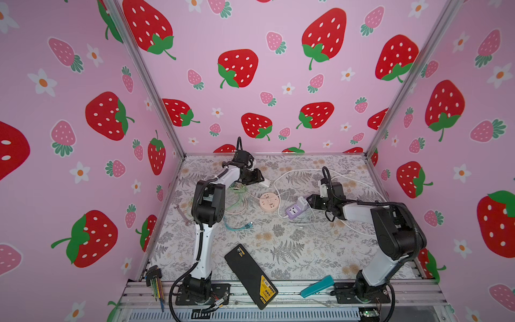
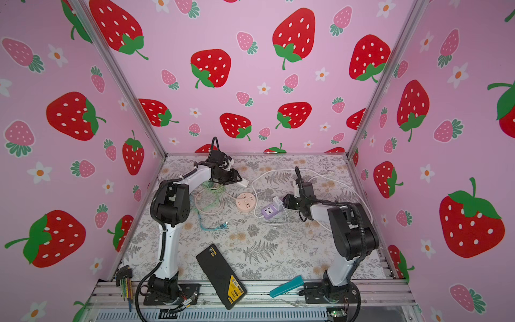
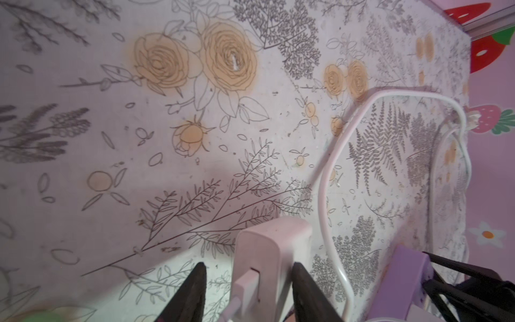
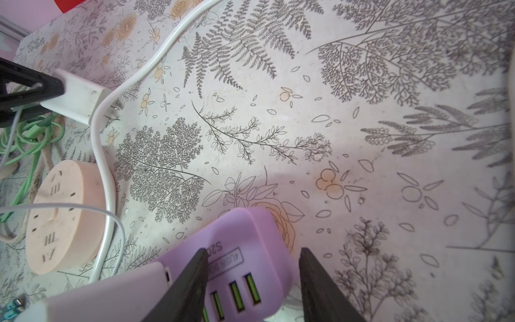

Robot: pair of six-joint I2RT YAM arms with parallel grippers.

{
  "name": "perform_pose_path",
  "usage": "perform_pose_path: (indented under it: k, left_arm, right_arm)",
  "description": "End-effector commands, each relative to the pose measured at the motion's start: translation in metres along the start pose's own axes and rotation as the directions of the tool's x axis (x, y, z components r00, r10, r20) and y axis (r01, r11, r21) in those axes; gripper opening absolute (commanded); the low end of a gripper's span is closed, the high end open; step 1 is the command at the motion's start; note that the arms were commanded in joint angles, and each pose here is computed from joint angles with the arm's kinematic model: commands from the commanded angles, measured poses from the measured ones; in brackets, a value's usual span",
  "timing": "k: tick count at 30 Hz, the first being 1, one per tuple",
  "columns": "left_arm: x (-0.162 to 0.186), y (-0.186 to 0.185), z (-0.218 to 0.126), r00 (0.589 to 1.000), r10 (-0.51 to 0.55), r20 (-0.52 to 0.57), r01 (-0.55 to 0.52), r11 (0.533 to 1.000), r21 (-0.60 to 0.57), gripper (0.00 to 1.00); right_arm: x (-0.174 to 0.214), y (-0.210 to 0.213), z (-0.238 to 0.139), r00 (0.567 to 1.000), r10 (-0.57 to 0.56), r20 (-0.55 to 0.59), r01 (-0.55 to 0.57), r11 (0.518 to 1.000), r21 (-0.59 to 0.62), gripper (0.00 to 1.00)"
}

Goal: Pull the plug off the socket
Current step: 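Open the left gripper to drop the white charger onto the table, then move the left gripper back toward the purple power strip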

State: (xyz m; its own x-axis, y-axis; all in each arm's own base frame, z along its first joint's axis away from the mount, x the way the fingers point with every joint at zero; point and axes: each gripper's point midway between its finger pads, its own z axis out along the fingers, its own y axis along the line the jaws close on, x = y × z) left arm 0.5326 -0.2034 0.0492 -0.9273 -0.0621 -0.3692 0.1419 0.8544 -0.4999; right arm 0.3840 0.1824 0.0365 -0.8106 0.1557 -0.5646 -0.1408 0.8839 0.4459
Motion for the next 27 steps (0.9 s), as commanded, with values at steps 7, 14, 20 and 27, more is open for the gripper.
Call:
perform_pose_path:
  k: [7,14,20,27]
  left_arm:
    - [-0.012,0.028,-0.046,0.997,0.037,0.074,-0.02,0.976,-0.218,0.56]
    - [-0.027,0.007,-0.111,0.951,0.226,0.213,-0.136,0.919,-0.371,0.56]
    - [-0.014,-0.068,-0.14,0.845,0.453,0.283,-0.331,0.86,-0.389,0.57]
    - [0.041,-0.163,-0.14,0.724,0.594,0.35,-0.541,0.804,-0.247,0.57]
  right_arm:
    - [0.063,-0.035,0.002,0.978,0.028,-0.205,0.001,0.99,0.14,0.54]
    - [0.064,-0.035,0.003,0.978,0.029,-0.207,0.0,0.99,0.139,0.54]
    - [0.064,-0.036,0.002,0.978,0.027,-0.205,0.004,0.989,0.148,0.54]
    - [0.062,-0.039,0.001,0.98,0.023,-0.198,0.011,0.986,0.168,0.54]
